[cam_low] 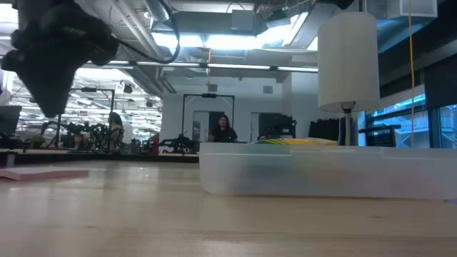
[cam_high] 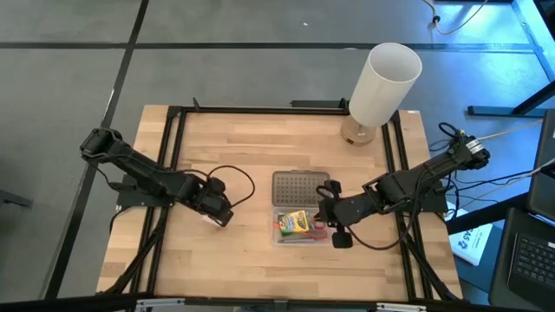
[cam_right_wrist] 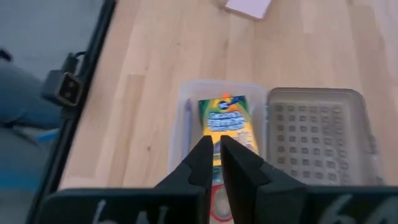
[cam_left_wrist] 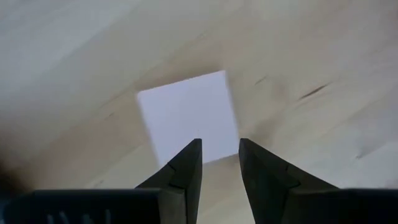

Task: Pack school essentials
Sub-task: Put the pink sticky note into the supply box

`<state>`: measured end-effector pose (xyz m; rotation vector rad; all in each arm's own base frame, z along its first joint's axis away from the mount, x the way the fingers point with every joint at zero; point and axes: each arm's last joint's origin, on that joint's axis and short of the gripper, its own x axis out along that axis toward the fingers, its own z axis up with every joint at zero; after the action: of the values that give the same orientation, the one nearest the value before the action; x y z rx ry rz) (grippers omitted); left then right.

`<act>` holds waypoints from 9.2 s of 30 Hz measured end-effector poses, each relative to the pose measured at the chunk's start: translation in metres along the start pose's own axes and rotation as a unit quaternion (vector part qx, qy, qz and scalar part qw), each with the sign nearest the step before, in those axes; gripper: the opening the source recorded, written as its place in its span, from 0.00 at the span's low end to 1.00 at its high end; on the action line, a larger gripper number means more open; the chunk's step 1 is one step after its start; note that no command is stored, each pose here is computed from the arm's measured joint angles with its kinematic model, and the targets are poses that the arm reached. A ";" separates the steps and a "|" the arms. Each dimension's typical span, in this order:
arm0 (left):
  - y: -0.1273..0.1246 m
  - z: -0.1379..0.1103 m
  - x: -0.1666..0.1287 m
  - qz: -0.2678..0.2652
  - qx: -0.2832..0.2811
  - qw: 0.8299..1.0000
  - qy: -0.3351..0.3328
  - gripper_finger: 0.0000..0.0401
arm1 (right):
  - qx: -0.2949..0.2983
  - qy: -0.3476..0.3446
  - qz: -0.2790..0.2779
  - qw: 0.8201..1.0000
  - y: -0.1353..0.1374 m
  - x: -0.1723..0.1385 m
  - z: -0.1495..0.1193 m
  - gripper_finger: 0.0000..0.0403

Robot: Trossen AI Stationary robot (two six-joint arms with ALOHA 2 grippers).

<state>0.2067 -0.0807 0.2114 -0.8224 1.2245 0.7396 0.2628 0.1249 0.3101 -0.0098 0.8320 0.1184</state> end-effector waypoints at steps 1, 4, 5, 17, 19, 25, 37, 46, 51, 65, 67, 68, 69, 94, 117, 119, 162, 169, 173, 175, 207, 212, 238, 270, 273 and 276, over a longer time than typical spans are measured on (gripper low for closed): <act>0.001 -0.001 0.000 0.008 0.000 1.000 0.002 0.25 | -0.004 0.002 0.009 1.000 0.001 0.000 0.000 0.09; 0.003 -0.003 0.001 0.014 -0.006 1.000 0.004 0.25 | -0.005 -0.002 0.016 1.000 0.001 0.000 0.001 0.09; 0.003 -0.004 0.001 0.014 -0.004 1.000 0.004 0.25 | -0.005 -0.002 0.016 1.000 0.001 0.000 0.001 0.09; 0.001 -0.010 0.000 0.011 0.010 1.000 -0.011 0.25 | -0.003 -0.002 0.015 1.000 0.001 0.000 0.001 0.09; 0.001 -0.010 0.000 0.011 0.009 1.000 -0.011 0.25 | -0.003 -0.002 0.015 1.000 0.001 0.000 0.001 0.09; 0.001 -0.010 0.000 0.011 -0.014 1.000 -0.009 0.25 | -0.004 -0.002 0.015 1.000 0.001 0.000 0.001 0.09; 0.001 -0.010 0.002 0.014 -0.036 0.999 -0.005 0.33 | -0.003 -0.002 0.015 1.000 0.001 0.000 0.001 0.09; 0.007 -0.013 0.015 0.025 -0.018 1.000 0.001 0.83 | -0.003 -0.005 0.016 1.000 0.002 0.000 0.001 0.09; 0.014 -0.017 0.031 0.017 -0.016 1.000 0.017 0.97 | -0.003 -0.005 0.016 1.000 0.002 0.000 0.002 0.09; 0.025 -0.020 0.054 -0.001 -0.007 1.000 0.002 0.99 | -0.002 -0.005 0.016 1.000 0.002 0.000 0.002 0.09; 0.025 -0.020 0.057 -0.007 -0.007 1.000 0.001 1.00 | -0.003 -0.005 0.016 1.000 0.002 0.000 0.002 0.09; 0.025 -0.021 0.058 -0.011 -0.008 1.000 0.000 1.00 | -0.002 -0.005 0.016 1.000 0.001 0.000 0.002 0.09; 0.026 -0.021 0.059 -0.013 -0.008 1.000 0.000 1.00 | -0.002 -0.005 0.016 1.000 0.002 0.000 0.002 0.09; 0.019 -0.021 0.070 -0.010 0.000 1.000 -0.009 1.00 | -0.001 -0.008 0.017 1.000 0.002 0.000 0.002 0.09; 0.014 -0.018 0.078 0.036 -0.018 0.999 -0.021 0.99 | -0.002 -0.009 0.017 1.000 0.002 0.000 0.002 0.09; 0.014 -0.019 0.078 0.036 -0.018 0.999 -0.020 0.99 | -0.001 -0.010 0.018 1.000 0.002 0.000 0.002 0.09; -0.052 0.014 0.012 -0.054 0.204 0.971 -0.108 0.75 | 0.000 -0.015 0.019 1.000 0.002 0.000 0.004 0.09; -0.078 0.036 -0.020 -0.107 0.327 0.922 -0.179 0.75 | -0.001 -0.016 0.019 1.000 0.002 0.000 0.004 0.09; -0.087 0.045 -0.029 -0.130 0.368 0.894 -0.221 0.75 | 0.000 -0.016 0.019 1.000 0.002 0.000 0.004 0.09; -0.090 0.048 -0.031 -0.137 0.377 0.885 -0.237 0.75 | -0.001 -0.016 0.019 1.000 0.002 0.000 0.004 0.09; -0.090 0.052 -0.031 -0.131 0.372 0.883 -0.253 0.75 | 0.307 0.202 -0.046 0.929 -0.031 0.076 -0.140 0.09; -0.090 0.052 -0.031 -0.130 0.370 0.884 -0.255 0.75 | 0.303 0.191 -0.041 0.933 -0.037 0.081 -0.145 0.09; -0.089 0.052 -0.032 -0.124 0.366 0.885 -0.261 0.75 | 0.236 0.125 0.020 0.964 -0.055 0.148 -0.101 0.09; -0.100 0.024 0.000 -0.072 0.478 0.851 -0.205 0.75 | 0.098 0.060 0.020 0.993 -0.048 0.122 -0.005 0.09; -0.109 0.027 0.011 -0.077 0.490 0.841 -0.216 0.75 | 0.090 0.042 0.004 0.995 -0.043 0.111 -0.002 0.09; -0.114 0.030 0.021 -0.085 0.487 0.843 -0.212 0.75 | 0.087 0.033 0.007 0.996 -0.040 0.105 0.000 0.09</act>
<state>0.3217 -0.1131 0.2110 0.0933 0.9221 0.0661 0.3370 0.0956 0.2312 0.1565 0.9065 0.0580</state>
